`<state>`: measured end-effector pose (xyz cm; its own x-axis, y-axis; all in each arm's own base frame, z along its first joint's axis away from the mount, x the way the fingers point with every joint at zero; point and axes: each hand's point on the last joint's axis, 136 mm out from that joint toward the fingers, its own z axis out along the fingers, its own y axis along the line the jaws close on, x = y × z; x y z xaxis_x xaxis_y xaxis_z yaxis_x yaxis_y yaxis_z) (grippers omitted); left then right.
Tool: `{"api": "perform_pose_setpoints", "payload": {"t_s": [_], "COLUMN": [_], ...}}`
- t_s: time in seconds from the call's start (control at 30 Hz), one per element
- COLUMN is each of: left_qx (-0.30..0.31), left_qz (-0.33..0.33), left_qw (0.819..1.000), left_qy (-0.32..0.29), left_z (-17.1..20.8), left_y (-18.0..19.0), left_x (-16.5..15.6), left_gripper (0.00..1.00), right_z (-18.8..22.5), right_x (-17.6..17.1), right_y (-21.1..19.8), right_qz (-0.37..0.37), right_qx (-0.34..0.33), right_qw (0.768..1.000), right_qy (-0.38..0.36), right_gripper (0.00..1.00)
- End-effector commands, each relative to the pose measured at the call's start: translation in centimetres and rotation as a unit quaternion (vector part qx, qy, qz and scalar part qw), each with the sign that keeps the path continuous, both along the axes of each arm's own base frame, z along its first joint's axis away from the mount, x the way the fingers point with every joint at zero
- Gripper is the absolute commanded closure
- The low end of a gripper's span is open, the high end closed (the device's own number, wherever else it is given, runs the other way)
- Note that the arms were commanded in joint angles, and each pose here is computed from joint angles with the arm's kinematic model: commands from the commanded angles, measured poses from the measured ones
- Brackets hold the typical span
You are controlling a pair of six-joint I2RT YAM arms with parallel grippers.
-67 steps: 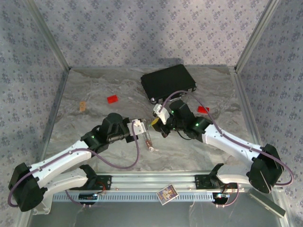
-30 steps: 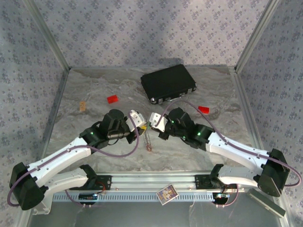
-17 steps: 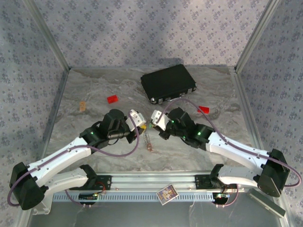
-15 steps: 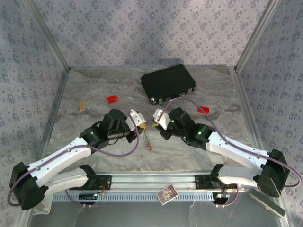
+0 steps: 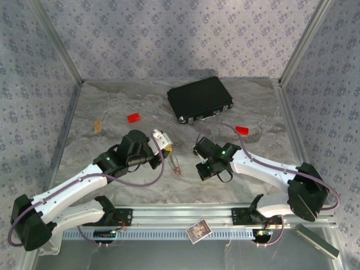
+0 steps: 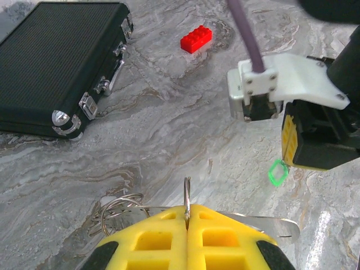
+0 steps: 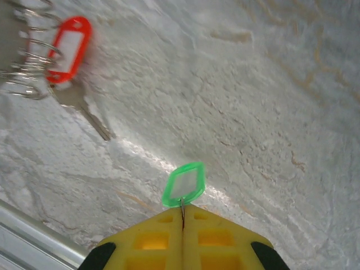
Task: Put the keys on the keyring
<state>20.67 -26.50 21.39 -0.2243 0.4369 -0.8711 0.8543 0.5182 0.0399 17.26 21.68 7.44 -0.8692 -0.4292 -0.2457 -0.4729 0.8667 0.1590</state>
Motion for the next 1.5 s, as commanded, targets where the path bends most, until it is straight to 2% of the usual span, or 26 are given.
{"api": "perform_pose_setpoints", "payload": {"t_s": [0.0, 0.5, 0.67, 0.97, 1.47], "left_qx": [-0.026, -0.024, -0.023, -0.024, -0.022], "left_qz": [-0.005, -0.006, -0.005, -0.006, -0.007], "left_qw": [0.999, 0.999, 0.999, 0.999, 0.999], "left_qy": [-0.030, -0.029, -0.030, -0.031, -0.031], "left_z": [1.9, 1.6, 1.5, 1.6, 1.6], "left_y": [-0.3, -0.1, 0.0, 0.0, -0.1], "left_x": [0.1, -0.1, -0.2, -0.2, -0.2], "left_gripper": [1.00, 1.00, 1.00, 1.00, 1.00], "right_z": [-0.3, -3.5, -4.2, -4.0, -4.2], "right_x": [0.4, 6.0, 6.4, 7.0, 7.1], "right_y": [0.1, 1.7, 1.8, 1.7, 1.8], "right_qz": [-0.023, -0.028, -0.028, -0.031, -0.028], "right_qx": [0.001, 0.002, -0.003, -0.006, -0.006], "right_qw": [0.999, 0.999, 0.998, 0.999, 0.999], "right_qy": [0.035, 0.045, 0.048, 0.038, 0.041], "right_gripper": [1.00, 1.00, 1.00, 0.83, 0.82]}}
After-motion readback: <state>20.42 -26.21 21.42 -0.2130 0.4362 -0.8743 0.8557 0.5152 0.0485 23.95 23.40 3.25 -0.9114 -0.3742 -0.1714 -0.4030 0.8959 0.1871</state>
